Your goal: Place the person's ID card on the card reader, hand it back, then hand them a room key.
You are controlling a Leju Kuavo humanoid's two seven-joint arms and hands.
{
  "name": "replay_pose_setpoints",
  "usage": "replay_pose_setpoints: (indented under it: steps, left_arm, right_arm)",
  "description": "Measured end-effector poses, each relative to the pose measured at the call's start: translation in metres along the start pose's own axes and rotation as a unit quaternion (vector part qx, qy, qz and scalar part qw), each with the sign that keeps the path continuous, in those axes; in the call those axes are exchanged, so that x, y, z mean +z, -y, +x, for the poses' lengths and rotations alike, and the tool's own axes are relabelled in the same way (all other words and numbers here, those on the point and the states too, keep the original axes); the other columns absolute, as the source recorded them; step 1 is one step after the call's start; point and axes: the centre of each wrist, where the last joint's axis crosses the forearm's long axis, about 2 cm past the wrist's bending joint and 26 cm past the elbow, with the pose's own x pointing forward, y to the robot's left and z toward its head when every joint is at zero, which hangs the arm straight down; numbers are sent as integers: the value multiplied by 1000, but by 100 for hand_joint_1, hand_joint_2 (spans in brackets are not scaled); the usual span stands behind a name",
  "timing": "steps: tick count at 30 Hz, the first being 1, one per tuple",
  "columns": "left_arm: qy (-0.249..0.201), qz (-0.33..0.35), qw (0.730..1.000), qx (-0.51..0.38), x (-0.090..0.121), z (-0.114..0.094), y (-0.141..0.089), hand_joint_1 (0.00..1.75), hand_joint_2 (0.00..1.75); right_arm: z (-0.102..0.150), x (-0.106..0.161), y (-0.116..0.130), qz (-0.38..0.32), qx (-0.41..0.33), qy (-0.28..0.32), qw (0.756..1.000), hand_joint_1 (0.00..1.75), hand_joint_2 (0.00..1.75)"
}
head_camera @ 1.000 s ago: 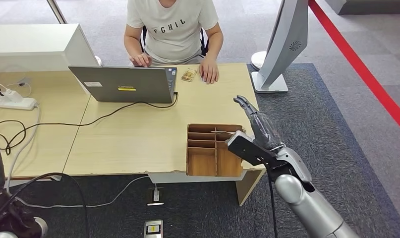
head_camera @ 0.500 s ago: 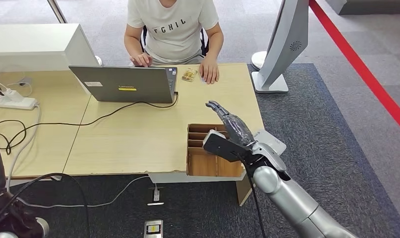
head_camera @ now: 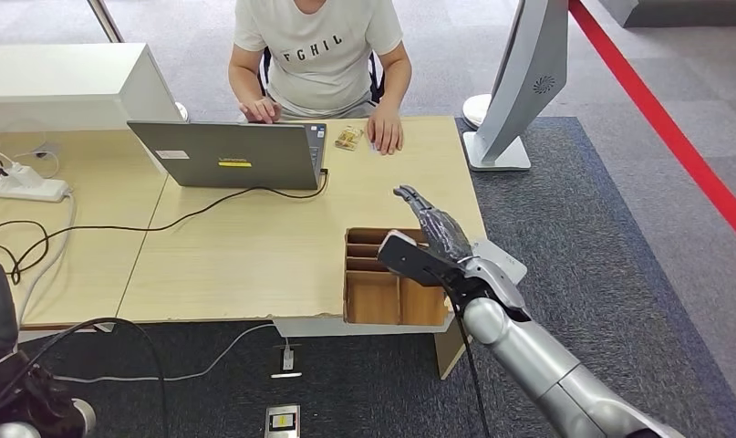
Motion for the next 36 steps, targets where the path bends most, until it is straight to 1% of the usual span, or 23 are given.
replay_pose_setpoints:
  steps: [8, 13, 24, 31, 36]
  left_arm:
    - [-8, -6, 1000, -11, 5, 0, -3, 0, 175]
    - [-12, -9, 1000, -15, 7, 0, -3, 0, 175]
    - [-17, -10, 1000, -18, 7, 1, -3, 0, 175]
    - [-18, -9, 1000, -17, 7, 1, -3, 0, 175]
    - [-18, -9, 1000, -15, 7, 0, -3, 0, 175]
  right_arm:
    - [-24, 1, 23, -25, 27, -31, 999, 0, 175]
    - [-33, 5, 28, -27, 34, -48, 998, 0, 175]
    - [-47, 19, 18, -2, 27, -70, 997, 0, 175]
    - [-50, 24, 11, 10, 15, -76, 997, 0, 175]
    - [-50, 25, 11, 10, 8, -74, 997, 0, 175]
